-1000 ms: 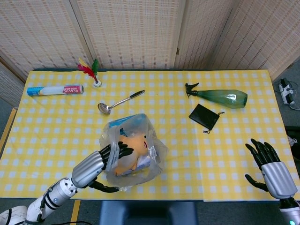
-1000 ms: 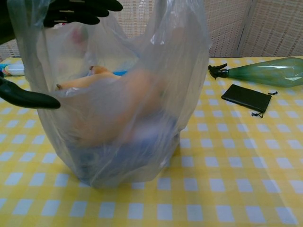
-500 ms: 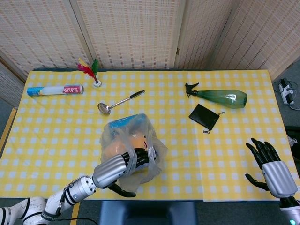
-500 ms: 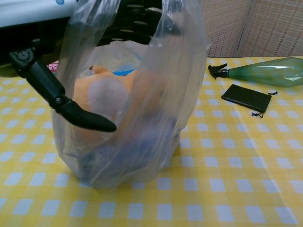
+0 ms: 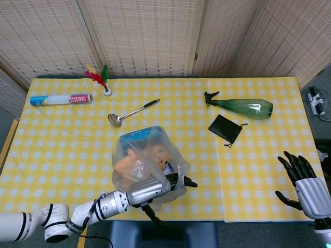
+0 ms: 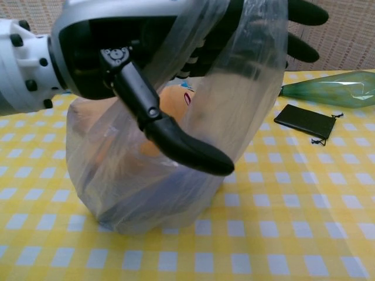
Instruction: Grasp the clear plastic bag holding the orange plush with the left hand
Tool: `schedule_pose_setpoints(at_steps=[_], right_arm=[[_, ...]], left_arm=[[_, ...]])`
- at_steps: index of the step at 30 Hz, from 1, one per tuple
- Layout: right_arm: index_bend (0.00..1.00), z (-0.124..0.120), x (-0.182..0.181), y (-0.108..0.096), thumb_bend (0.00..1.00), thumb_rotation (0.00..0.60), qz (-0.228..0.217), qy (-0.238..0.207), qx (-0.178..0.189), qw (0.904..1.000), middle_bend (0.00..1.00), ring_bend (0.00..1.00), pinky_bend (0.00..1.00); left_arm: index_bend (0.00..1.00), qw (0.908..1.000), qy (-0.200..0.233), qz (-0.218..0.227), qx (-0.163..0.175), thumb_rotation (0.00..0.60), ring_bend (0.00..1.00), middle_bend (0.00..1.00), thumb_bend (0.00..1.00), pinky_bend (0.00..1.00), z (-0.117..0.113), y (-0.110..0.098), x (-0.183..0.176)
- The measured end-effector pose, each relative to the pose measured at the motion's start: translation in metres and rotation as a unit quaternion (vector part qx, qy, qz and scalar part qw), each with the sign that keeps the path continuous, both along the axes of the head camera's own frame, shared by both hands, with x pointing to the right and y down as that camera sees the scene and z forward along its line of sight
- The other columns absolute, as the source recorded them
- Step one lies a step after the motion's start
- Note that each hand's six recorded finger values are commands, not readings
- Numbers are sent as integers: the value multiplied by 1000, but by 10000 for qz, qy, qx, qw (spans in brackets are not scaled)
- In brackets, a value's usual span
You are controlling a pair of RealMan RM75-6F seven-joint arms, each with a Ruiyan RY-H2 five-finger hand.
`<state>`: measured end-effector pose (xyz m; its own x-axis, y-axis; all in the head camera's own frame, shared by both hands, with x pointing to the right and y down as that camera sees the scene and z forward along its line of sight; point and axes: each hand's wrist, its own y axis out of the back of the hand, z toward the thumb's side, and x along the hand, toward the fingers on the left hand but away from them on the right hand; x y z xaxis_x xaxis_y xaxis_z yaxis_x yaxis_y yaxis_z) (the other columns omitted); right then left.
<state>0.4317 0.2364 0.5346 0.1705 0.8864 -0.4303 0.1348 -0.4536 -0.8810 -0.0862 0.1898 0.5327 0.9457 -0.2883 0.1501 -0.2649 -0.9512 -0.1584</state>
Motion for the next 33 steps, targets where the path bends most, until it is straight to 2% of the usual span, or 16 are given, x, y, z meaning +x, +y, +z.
schedule_pose_setpoints(at_steps=[6,10,12,14,15,17,18,21,23,27,33], right_arm=[[0,-3,4,-2,258,600,66,-14,49,10000,0,0,0],[0,-3,4,-2,259,600,72,-18,56,10000,0,0,0],[0,-3,5,-2,259,600,77,-19,55,10000,0,0,0],[0,-3,5,-2,259,600,80,-15,50,10000,0,0,0],[0,-3,6,-3,259,600,81,-12,46,10000,0,0,0],[0,-3,6,-3,259,600,90,-9,41,10000,0,0,0],[0,-2,6,-3,259,600,94,-6,42,9999,0,0,0],[0,-1,7,-3,259,600,101,6,26,9999,0,0,0],[0,0,6,-3,259,600,95,16,9,10000,0,0,0],[0,2,5,-3,258,600,82,32,-31,10000,0,0,0],[0,5,4,-3,258,600,60,66,-81,9999,0,0,0]], left_arm=[[102,9974,251,203,-649,589,120,167,130,126,-6,-4,22],[125,9911,405,278,-1233,593,153,197,133,171,-8,-7,33],[155,9869,466,283,-1516,598,183,228,134,241,-7,-9,37],[196,9806,542,262,-1865,600,237,290,135,373,-8,-12,41],[211,9774,582,239,-2017,600,257,309,134,403,-8,-14,42],[288,9693,698,141,-2351,600,378,402,133,525,-8,-20,44],[311,9657,759,82,-2481,600,411,426,133,554,-9,-24,44],[450,9544,947,-183,-2826,600,572,586,149,686,-11,-35,45],[544,9481,1003,-394,-2990,600,672,703,217,772,-12,-42,44],[673,9370,959,-868,-3245,600,802,850,358,896,-12,-55,40],[675,9147,803,-1622,-3613,600,862,914,567,950,-16,-72,32]])
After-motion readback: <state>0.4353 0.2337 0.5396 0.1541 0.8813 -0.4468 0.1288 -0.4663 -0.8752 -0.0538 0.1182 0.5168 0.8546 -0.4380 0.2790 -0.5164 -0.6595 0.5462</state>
